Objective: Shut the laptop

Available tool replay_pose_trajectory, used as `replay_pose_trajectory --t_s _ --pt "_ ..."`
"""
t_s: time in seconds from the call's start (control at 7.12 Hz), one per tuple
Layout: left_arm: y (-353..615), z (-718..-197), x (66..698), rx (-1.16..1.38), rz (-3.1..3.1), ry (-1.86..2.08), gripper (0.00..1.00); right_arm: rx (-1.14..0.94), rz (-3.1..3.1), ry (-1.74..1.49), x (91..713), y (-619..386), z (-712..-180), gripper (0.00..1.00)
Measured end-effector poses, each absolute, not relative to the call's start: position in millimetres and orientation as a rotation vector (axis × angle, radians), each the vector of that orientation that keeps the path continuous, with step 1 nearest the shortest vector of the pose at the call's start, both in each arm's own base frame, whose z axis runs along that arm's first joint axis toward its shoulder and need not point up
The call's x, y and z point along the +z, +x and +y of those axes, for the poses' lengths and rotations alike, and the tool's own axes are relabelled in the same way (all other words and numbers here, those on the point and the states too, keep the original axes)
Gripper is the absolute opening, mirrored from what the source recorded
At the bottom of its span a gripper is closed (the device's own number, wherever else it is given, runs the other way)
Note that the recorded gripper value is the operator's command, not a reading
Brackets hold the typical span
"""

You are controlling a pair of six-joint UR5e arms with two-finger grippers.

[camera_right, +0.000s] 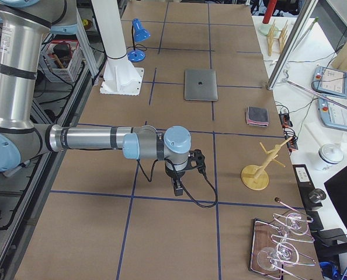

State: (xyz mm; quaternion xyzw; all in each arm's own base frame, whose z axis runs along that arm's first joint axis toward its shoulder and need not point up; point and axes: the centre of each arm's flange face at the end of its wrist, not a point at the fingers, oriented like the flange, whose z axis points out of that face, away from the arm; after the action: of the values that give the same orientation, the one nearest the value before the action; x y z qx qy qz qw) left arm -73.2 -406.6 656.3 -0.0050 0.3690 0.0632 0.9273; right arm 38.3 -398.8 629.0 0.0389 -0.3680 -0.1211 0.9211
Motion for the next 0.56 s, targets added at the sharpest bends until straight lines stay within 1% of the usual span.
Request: replay_pose_trajectory --t_s 0.56 --pt "-71 -406 665 0.100 0.764 -0.039 0.99 -0.242 -0.756 0.075 630 39 -396 0.99"
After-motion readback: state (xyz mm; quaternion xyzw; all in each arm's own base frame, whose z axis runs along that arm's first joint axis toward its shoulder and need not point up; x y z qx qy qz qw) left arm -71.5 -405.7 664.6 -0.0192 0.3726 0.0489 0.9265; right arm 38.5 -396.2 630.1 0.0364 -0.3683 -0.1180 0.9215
